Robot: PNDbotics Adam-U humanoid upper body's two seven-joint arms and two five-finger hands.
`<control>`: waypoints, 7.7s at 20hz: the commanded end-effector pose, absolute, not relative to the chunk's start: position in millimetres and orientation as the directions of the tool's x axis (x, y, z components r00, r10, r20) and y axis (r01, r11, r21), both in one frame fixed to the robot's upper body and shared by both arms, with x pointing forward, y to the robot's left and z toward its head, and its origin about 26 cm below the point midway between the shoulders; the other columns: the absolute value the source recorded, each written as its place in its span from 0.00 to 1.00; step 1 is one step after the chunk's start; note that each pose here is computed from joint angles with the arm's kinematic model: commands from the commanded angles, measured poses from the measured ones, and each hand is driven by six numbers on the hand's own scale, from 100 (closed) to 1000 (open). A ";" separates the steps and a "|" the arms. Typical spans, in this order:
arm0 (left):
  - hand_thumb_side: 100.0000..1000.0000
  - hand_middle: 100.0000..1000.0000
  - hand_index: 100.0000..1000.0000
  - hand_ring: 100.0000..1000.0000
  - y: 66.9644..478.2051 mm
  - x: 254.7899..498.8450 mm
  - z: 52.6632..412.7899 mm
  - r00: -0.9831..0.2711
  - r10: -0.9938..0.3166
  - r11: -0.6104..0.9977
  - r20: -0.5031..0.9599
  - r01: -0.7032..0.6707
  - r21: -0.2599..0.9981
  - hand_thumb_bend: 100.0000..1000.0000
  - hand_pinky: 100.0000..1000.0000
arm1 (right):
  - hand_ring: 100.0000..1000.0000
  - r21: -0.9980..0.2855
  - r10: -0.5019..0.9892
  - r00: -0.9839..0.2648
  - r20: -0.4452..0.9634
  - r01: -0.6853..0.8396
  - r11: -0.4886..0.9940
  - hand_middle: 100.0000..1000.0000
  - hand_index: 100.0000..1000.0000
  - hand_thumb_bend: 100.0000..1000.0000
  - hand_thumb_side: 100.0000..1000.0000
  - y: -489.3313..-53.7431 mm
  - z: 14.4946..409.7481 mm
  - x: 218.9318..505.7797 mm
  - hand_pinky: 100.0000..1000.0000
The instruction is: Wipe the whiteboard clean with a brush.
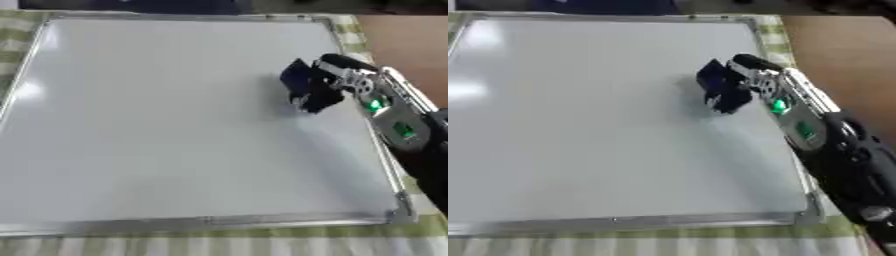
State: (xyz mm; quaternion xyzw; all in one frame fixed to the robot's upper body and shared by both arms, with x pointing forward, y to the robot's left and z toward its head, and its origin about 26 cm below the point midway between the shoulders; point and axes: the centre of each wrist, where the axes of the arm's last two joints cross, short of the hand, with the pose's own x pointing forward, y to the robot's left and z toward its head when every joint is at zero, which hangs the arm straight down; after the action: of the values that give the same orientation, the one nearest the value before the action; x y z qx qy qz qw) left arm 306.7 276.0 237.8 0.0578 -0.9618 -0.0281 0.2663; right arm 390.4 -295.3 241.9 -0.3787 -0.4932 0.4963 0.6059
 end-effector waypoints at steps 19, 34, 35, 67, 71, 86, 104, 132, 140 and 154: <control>1.00 0.82 0.85 0.84 276.5 303.4 246.6 -0.872 -0.127 0.991 0.472 -0.097 0.088 0.19 0.68 | 0.72 -0.890 0.982 0.016 0.189 -0.419 0.178 0.47 0.66 0.00 0.20 -310.3 225.0 402.1 0.63; 1.00 0.81 0.85 0.84 276.6 303.4 245.9 -0.872 -0.125 0.992 0.473 -0.098 0.082 0.19 0.68 | 0.69 -0.907 0.974 0.087 0.211 -0.353 0.228 0.44 0.66 0.00 0.22 -317.7 234.4 404.6 0.59; 1.00 0.81 0.85 0.84 276.5 303.4 245.8 -0.872 -0.125 0.992 0.474 -0.098 0.082 0.19 0.68 | 0.69 -0.912 0.974 0.093 0.205 -0.344 0.225 0.43 0.66 0.00 0.22 -318.2 235.1 405.2 0.59; 1.00 0.81 0.84 0.84 276.1 303.6 247.1 -0.873 -0.111 0.993 0.474 -0.085 0.077 0.20 0.67 | 0.77 -0.920 0.985 0.021 0.172 -0.354 0.168 0.54 0.50 0.00 0.23 -315.5 256.7 406.0 0.62; 1.00 0.81 0.84 0.84 275.8 303.6 247.2 -0.874 -0.109 0.994 0.474 -0.082 0.077 0.20 0.67 | 0.78 -0.914 0.988 0.002 0.154 -0.380 0.143 0.59 0.56 0.00 0.26 -313.3 255.0 405.0 0.62; 1.00 0.82 0.84 0.84 276.2 303.6 247.3 -0.873 -0.110 0.994 0.474 -0.084 0.075 0.20 0.67 | 0.82 -0.894 0.991 -0.047 0.128 -0.439 0.094 0.69 0.66 0.00 0.28 -308.8 250.7 397.7 0.64; 1.00 0.81 0.84 0.85 275.8 303.7 247.0 -0.874 -0.105 0.994 0.475 -0.081 0.072 0.20 0.67 | 0.91 -0.951 0.998 -0.042 0.043 -0.307 0.028 0.83 0.49 0.00 0.58 -304.6 259.7 395.7 0.78; 1.00 0.80 0.84 0.84 274.9 303.9 247.8 -0.874 -0.100 0.994 0.475 -0.069 0.082 0.19 0.67 | 0.89 -0.982 0.998 -0.053 0.016 -0.188 0.006 0.82 0.10 0.27 0.54 -302.6 278.4 387.9 0.77; 1.00 0.80 0.84 0.84 275.0 303.8 247.4 -0.874 -0.100 0.994 0.476 -0.068 0.084 0.19 0.66 | 0.89 -0.987 0.999 -0.032 -0.035 -0.154 -0.040 0.83 0.11 0.26 0.53 -302.3 279.4 387.9 0.78; 1.00 0.79 0.84 0.84 274.5 303.9 247.5 -0.872 -0.099 0.994 0.479 -0.064 0.088 0.19 0.66 | 0.84 -0.991 0.995 -0.028 -0.097 -0.093 -0.099 0.66 0.09 0.28 0.46 -298.4 280.3 384.0 0.74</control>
State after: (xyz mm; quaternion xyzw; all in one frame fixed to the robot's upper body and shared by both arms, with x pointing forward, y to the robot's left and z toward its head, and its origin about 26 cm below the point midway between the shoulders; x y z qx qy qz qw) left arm 307.2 274.2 238.9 0.0418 -0.9631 -0.0266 0.2645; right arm 389.0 -295.1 266.4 -0.4717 -0.4535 0.5600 0.5081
